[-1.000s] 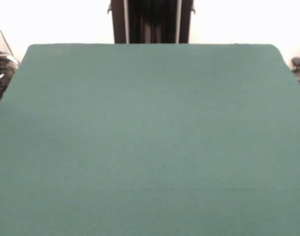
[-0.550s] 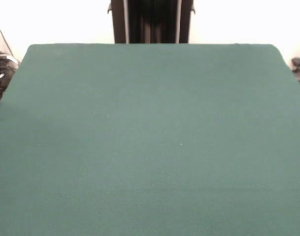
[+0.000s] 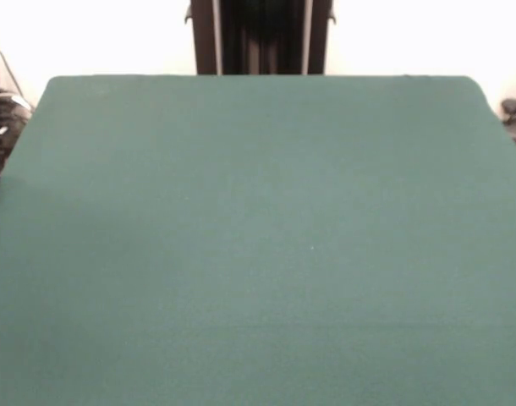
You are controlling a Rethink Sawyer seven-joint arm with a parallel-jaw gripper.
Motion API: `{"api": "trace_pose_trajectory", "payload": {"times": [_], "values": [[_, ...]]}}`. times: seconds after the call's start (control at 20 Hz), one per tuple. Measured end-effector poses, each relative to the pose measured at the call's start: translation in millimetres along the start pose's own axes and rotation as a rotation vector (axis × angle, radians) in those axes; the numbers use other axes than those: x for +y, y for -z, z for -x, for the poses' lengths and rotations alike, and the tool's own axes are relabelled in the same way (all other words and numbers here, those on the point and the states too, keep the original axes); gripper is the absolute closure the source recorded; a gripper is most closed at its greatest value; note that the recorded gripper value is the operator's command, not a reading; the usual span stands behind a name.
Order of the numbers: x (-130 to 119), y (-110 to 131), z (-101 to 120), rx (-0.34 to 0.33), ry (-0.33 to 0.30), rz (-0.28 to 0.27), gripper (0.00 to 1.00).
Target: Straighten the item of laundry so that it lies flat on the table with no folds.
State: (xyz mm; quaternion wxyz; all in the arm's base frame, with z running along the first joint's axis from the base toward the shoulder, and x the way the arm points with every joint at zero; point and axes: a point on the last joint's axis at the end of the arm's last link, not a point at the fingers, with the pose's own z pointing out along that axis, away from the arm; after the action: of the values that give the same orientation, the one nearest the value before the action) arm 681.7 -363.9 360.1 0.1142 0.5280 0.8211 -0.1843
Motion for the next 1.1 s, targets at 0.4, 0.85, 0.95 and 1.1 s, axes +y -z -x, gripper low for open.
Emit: {"api": "trace_pose_trajectory", "payload": {"times": [0.4,0.85,0.95,1.1], "values": [[12.7,8.0,-14.9,0.002,-0.030,0.002,1.00],[32.8,12.0,-40.3,0.044,-0.043,0.027,1.00],[37.5,11.8,-49.1,0.055,-0.045,0.028,1.00],[42.9,11.3,-60.4,0.060,-0.046,0.028,1.00]]}}
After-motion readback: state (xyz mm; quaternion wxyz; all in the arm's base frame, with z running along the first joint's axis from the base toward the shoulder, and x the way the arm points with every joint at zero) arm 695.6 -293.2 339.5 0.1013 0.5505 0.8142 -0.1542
